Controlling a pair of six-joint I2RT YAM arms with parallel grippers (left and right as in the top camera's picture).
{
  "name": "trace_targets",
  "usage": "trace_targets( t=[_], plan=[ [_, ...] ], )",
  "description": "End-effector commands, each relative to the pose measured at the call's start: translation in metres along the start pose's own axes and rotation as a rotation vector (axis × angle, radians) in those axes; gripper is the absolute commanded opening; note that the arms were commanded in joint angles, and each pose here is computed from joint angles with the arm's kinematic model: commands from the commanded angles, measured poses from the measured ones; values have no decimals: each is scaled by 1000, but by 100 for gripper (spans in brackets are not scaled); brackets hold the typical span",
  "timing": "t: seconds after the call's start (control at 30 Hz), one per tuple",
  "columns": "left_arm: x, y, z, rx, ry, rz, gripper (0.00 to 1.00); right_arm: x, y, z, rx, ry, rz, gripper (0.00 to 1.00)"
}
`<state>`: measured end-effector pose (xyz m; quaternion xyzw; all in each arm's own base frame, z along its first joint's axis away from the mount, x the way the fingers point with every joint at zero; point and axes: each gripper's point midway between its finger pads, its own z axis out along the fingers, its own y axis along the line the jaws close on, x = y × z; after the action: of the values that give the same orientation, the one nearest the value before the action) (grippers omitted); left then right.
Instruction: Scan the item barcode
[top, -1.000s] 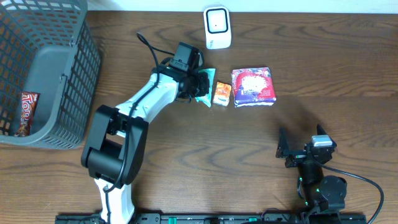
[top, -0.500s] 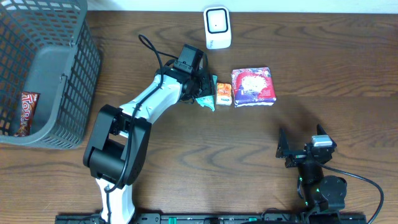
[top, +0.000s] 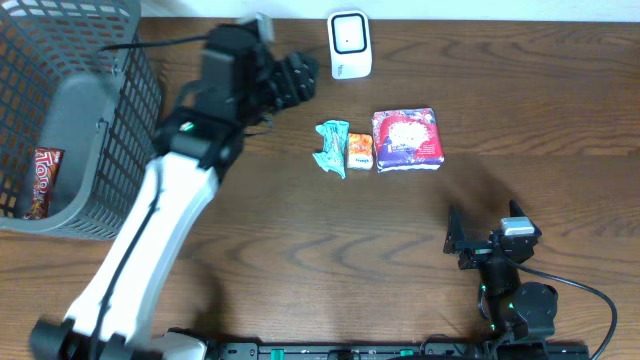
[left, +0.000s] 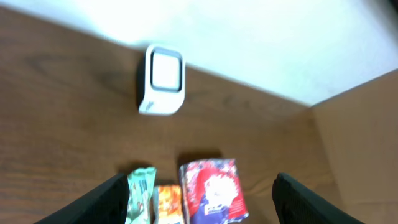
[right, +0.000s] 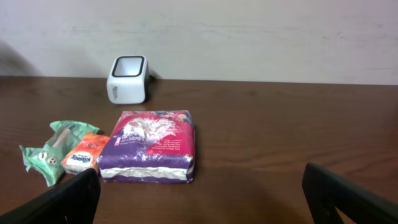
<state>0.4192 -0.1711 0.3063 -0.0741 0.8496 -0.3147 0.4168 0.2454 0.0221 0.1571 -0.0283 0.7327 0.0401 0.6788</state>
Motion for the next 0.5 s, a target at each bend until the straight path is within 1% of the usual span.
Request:
trace_targets(
  t=[0.0,0.1,0.2,0.27,0.47],
  plan=[
    [-13,-1,-21,-3,-43,-7,73,1,-2,0,10,1,11,99],
    [-9,2,-36,-26,-30,-18,76,1,-2,0,10,1,11,99],
    [-3,6,-38,-43,-6,-23,76,1,-2,0,10,1,11,99],
    [-4,5,-38,-41,-8,26,76,1,-2,0,10,1,10,99],
    [-27,-10,-51,-8,-75,119,76,1,-2,0,10,1,10,99]
  ],
)
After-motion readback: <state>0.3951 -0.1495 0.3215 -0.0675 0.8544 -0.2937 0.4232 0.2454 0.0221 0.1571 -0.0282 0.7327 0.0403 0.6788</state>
